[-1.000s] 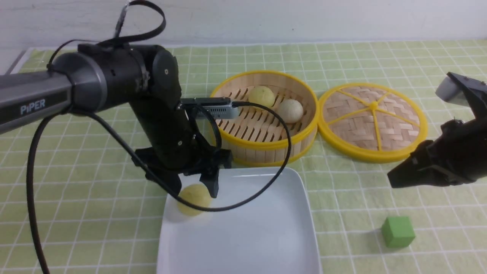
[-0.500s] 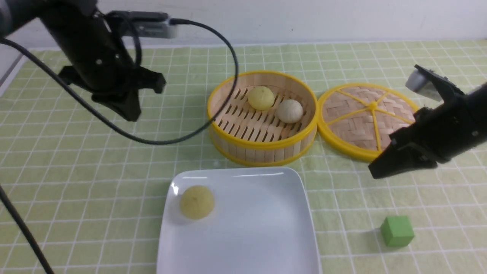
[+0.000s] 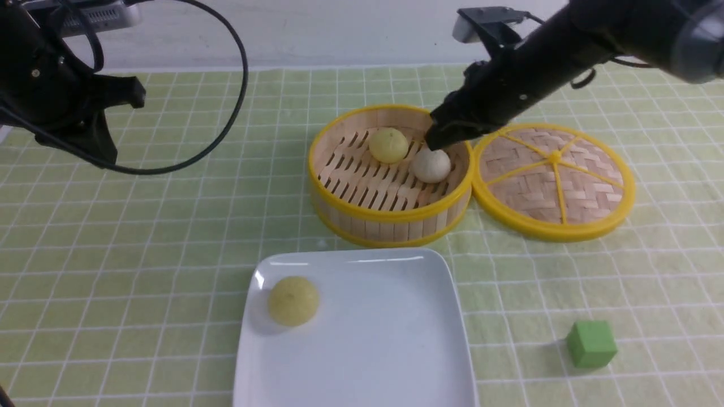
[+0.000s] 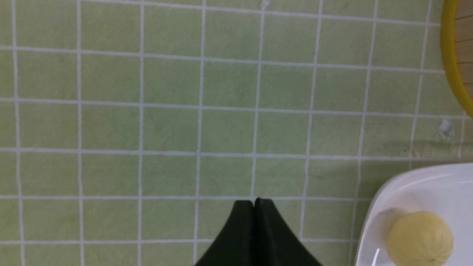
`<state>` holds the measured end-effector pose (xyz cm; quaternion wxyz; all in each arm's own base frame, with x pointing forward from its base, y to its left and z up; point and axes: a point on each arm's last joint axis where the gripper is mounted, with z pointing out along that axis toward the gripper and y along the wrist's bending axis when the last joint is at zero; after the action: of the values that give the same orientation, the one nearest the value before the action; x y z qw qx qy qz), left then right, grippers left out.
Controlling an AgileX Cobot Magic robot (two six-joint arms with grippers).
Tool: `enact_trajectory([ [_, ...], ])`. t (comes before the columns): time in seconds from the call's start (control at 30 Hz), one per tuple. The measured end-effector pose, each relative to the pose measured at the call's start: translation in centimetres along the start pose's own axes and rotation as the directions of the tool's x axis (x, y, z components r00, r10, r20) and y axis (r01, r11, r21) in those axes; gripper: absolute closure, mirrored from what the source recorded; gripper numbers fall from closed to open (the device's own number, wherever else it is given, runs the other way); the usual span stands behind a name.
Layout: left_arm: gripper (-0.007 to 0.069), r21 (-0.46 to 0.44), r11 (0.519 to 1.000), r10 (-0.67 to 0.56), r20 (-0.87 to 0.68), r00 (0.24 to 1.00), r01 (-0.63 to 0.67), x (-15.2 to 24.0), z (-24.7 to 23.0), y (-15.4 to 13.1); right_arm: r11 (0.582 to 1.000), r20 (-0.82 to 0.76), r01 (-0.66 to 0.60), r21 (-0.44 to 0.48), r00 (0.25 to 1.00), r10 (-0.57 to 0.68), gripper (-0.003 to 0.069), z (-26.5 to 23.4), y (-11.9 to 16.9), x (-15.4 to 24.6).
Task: Put the steamed buns into the plate on the green tablecloth.
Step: 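Reach toward a bun in the bamboo steamer with the right gripper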
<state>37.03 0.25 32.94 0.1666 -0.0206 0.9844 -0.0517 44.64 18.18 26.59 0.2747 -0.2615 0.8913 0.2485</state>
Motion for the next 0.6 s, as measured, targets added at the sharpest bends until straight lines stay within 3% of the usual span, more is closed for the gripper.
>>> enact_trajectory([
  [0.2, 0.0620, 0.017, 1.000, -0.008, -0.010, 1.000, 0.008, 0.1, 0.2, -0.1, 0.998, 0.090, 0.031, 0.046, 0.995, -0.035, 0.0335, 6.2, -2.2, -1.7],
  [0.33, 0.0620, 0.020, 1.000, -0.009, -0.010, 1.000, 0.009, 0.1, 0.2, -0.2, 0.997, 0.099, 0.018, 0.073, 0.995, -0.025, 0.0267, 8.9, -3.8, -1.1],
  [0.47, 0.0620, 0.020, 1.000, -0.009, -0.010, 1.000, 0.009, 0.1, 0.2, -0.2, 0.997, 0.084, 0.010, 0.073, 0.996, -0.016, 0.0293, 9.9, -4.2, -0.5],
  [0.6, 0.0620, 0.020, 1.000, -0.009, -0.010, 1.000, 0.009, 0.1, 0.2, -0.2, 0.997, 0.090, 0.009, 0.072, 0.996, -0.015, 0.0494, 9.7, -4.2, -0.7],
])
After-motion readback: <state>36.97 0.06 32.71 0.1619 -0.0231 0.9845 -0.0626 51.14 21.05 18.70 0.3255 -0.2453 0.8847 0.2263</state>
